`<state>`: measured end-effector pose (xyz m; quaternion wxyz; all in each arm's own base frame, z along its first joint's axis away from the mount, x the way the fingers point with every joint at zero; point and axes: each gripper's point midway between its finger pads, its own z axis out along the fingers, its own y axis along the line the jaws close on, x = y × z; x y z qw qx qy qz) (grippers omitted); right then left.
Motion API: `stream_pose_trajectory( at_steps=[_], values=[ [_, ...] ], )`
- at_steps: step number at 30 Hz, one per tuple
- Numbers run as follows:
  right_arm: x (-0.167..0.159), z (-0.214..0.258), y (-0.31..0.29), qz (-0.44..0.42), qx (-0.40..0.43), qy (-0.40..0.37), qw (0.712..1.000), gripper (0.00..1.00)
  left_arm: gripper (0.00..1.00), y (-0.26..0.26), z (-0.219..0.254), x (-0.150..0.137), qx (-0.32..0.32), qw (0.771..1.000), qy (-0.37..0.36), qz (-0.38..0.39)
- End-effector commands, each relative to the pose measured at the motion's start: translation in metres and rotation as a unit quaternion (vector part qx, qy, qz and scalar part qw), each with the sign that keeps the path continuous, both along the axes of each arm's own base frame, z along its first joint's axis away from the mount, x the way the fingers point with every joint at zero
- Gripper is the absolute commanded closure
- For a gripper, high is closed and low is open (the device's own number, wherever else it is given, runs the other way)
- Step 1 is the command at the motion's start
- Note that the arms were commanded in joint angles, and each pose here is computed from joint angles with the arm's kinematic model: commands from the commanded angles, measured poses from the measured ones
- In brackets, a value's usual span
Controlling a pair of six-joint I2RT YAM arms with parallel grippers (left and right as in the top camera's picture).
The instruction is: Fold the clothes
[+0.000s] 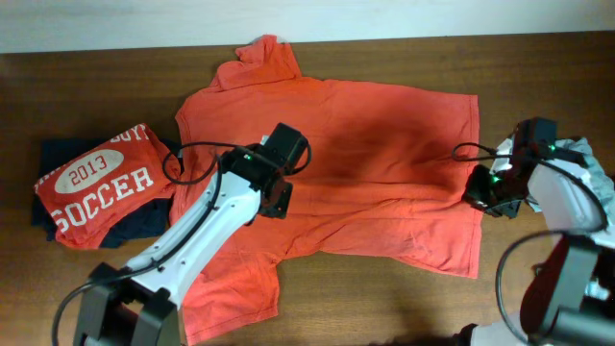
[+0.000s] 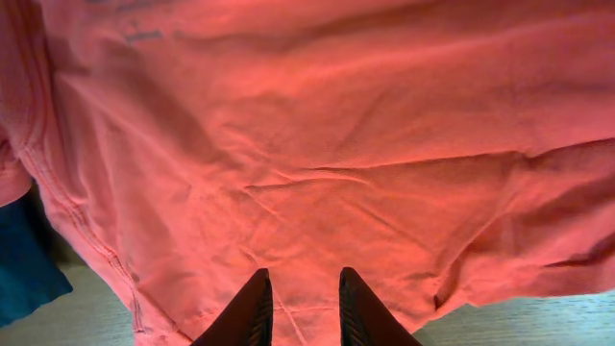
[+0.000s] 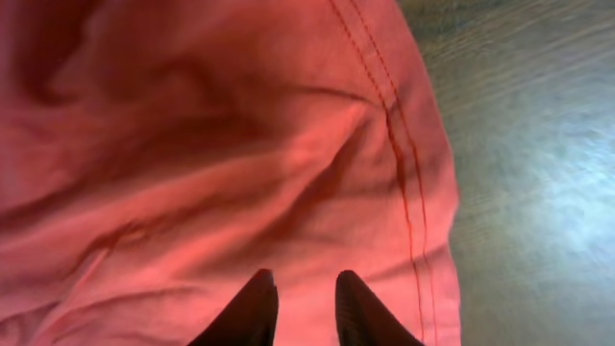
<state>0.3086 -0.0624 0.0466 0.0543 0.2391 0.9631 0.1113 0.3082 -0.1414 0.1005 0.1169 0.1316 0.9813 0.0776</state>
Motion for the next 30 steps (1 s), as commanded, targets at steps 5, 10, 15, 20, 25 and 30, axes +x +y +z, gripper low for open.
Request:
stream_pose_trajectory(
  at_steps=[5, 10, 15, 20, 25, 30],
  values=[
    [0.037, -0.039, 0.01, 0.008, 0.057, -0.037, 0.998, 0.83, 0.77, -0.021, -0.033, -0.017, -0.042, 0.995, 0.085, -0.027],
    [0.056, -0.047, 0.008, -0.01, 0.066, -0.063, 0.996, 0.96, 0.78, -0.023, -0.058, -0.032, -0.045, 0.99, 0.134, -0.026],
    [0.048, -0.062, -0.025, -0.073, -0.02, -0.025, 0.997, 0.94, 0.78, -0.018, -0.079, -0.048, -0.033, 0.984, 0.175, -0.03],
    [0.066, -0.03, -0.014, -0.024, 0.053, -0.073, 0.996, 0.79, 0.77, -0.017, -0.086, -0.05, -0.027, 0.982, 0.185, -0.029],
    [0.064, 0.023, -0.001, 0.004, 0.106, -0.086, 0.991, 0.69, 0.77, -0.016, -0.086, -0.046, -0.022, 0.983, 0.176, -0.042],
    [0.026, 0.051, 0.014, 0.005, 0.12, -0.034, 0.992, 0.64, 0.77, -0.014, -0.086, -0.042, -0.014, 0.985, 0.169, -0.045]
  ],
)
